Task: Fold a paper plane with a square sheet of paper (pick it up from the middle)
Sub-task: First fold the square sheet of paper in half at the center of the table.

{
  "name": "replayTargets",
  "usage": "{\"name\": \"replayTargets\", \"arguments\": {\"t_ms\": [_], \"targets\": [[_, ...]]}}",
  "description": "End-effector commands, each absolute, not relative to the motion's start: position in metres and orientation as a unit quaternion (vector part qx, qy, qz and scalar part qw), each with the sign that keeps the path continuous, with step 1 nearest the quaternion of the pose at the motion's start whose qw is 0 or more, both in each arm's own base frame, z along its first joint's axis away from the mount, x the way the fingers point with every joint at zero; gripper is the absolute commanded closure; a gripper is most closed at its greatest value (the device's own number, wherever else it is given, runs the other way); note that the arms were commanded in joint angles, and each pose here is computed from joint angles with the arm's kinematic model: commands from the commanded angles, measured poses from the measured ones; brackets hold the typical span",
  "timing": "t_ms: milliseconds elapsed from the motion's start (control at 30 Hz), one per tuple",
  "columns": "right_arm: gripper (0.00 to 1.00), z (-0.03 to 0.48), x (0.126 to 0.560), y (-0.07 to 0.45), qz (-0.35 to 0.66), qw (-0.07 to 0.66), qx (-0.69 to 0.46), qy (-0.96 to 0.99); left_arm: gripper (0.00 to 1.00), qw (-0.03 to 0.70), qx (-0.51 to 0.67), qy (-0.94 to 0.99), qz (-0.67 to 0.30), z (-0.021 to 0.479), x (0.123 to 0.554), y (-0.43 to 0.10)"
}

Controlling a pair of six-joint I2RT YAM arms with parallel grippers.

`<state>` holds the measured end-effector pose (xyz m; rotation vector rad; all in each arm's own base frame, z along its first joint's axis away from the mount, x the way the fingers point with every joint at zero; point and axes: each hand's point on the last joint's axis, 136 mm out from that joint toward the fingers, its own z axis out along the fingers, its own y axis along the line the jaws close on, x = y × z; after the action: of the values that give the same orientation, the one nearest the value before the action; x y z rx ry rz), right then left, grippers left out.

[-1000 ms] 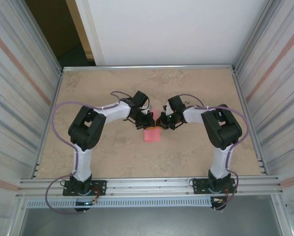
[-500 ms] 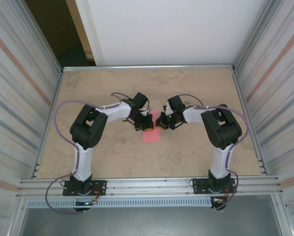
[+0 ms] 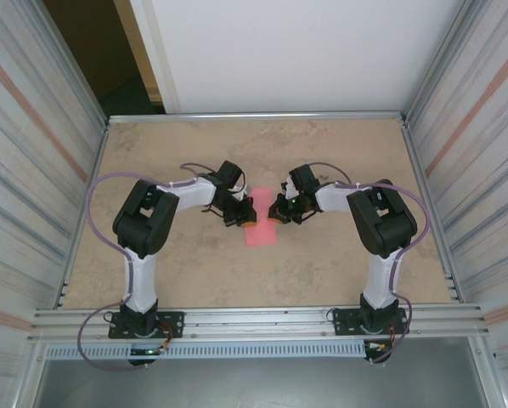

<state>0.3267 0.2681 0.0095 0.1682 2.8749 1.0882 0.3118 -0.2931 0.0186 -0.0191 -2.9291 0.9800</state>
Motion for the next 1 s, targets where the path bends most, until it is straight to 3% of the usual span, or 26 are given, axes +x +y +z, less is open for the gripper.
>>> {"name": "replayTargets", "arguments": {"t_ms": [0, 167, 433, 667, 967], "targets": [[1.0, -0.072, 0.257, 0.203, 0.183, -0.084, 0.106, 0.974, 1.0, 0.034, -0.007, -0.964, 0.264, 0.007, 0.294, -0.253], [1.0, -0.071, 0.257, 0.202, 0.182, -0.083, 0.105, 0.974, 1.0, 0.001, -0.006, -0.963, 0.269, 0.017, 0.3, -0.229], [1.0, -0.07, 0.258, 0.203, 0.184, -0.083, 0.105, 0.974, 1.0, -0.086, -0.049, -0.916, 0.389, 0.083, 0.33, -0.289], [1.0, -0.072, 0.258, 0.203, 0.184, -0.086, 0.106, 0.974, 1.0, -0.051, -0.059, -0.908, 0.411, 0.06, 0.329, -0.326], [1.0, -0.074, 0.256, 0.199, 0.181, -0.088, 0.109, 0.973, 1.0, -0.032, -0.019, -0.924, 0.381, 0.015, 0.317, -0.291]]}}
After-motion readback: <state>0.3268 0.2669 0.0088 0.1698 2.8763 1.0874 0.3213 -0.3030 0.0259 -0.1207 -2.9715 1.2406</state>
